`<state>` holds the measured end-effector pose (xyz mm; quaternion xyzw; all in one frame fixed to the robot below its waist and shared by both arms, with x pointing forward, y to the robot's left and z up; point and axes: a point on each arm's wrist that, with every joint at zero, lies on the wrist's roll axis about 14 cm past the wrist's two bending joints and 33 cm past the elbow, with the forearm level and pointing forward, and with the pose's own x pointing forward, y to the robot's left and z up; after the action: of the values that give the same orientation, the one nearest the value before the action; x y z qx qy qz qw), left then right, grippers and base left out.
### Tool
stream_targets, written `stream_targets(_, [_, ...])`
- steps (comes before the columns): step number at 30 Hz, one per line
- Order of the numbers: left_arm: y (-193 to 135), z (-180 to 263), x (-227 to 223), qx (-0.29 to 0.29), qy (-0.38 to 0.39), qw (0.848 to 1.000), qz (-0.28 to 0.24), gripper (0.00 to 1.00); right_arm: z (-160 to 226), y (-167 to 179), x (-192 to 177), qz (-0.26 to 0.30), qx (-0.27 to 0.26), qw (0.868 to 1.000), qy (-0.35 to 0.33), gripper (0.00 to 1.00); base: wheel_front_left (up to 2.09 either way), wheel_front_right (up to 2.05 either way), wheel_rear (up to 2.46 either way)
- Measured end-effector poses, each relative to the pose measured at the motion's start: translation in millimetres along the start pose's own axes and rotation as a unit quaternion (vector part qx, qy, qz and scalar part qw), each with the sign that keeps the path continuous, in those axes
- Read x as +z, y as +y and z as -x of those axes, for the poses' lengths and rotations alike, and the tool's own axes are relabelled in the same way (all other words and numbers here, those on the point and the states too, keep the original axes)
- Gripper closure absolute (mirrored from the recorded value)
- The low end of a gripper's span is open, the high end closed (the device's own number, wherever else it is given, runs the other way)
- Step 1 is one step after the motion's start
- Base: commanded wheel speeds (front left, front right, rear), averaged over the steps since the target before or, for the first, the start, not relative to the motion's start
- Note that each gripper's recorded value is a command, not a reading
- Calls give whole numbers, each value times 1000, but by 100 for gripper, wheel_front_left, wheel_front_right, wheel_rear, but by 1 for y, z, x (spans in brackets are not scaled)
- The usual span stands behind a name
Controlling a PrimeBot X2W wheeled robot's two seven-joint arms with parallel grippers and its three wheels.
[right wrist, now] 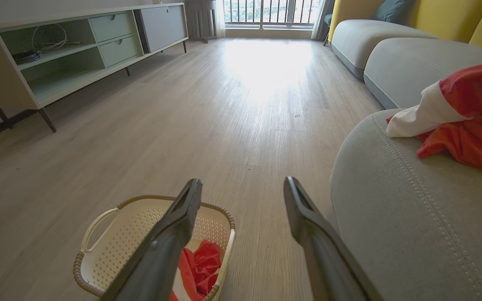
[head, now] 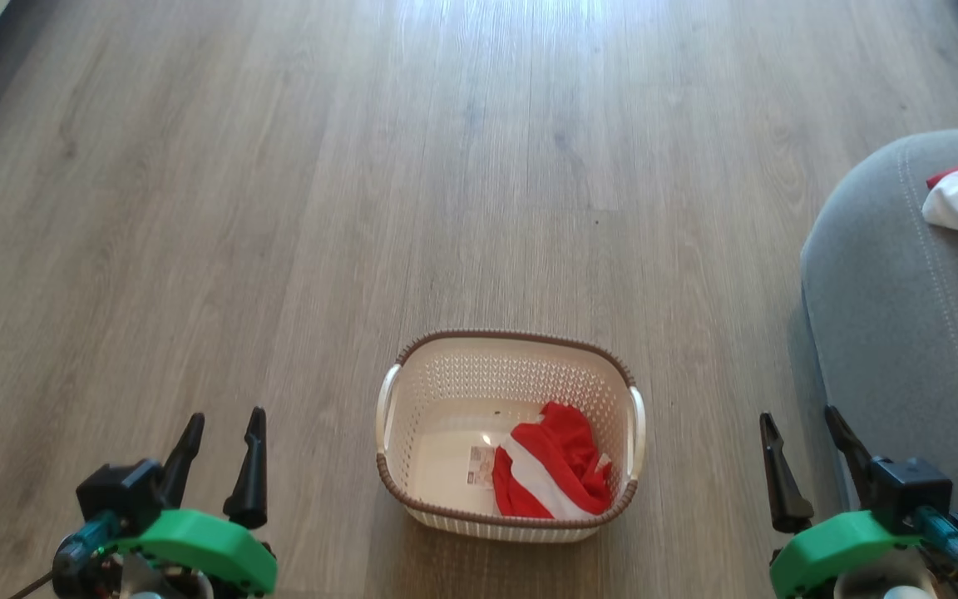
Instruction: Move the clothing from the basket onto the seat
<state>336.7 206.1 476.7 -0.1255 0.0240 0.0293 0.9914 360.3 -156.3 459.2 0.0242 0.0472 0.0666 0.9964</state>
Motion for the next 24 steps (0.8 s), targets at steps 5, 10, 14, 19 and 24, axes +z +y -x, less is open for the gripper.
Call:
stream_targets(5, [-5, -10, -8, -9, 12, 1000, 3, 0, -6, -8, -5, -7, -12, 1000, 5, 0, 0, 0, 0])
stream_targets(10, [-21, -44, -11, -35, 17, 999, 9, 0, -33, -19, 5, -8, -25, 1000, -16, 0, 0, 0, 0])
stream_targets(14, [-48, -90, -18, -79, 28, 996, 18, 0, -65, -29, 14, -6, -34, 999, -40, 0, 0, 0, 0])
stream_targets(19, [-79, -140, -64, -128, 96, 987, 14, 0, -103, -40, 13, -1, -42, 997, -58, 0, 0, 0, 0])
stream_targets(24, [-99, -173, -138, -163, 192, 968, 2, 0, -136, -51, 0, 4, -48, 997, -66, 0, 0, 0, 0])
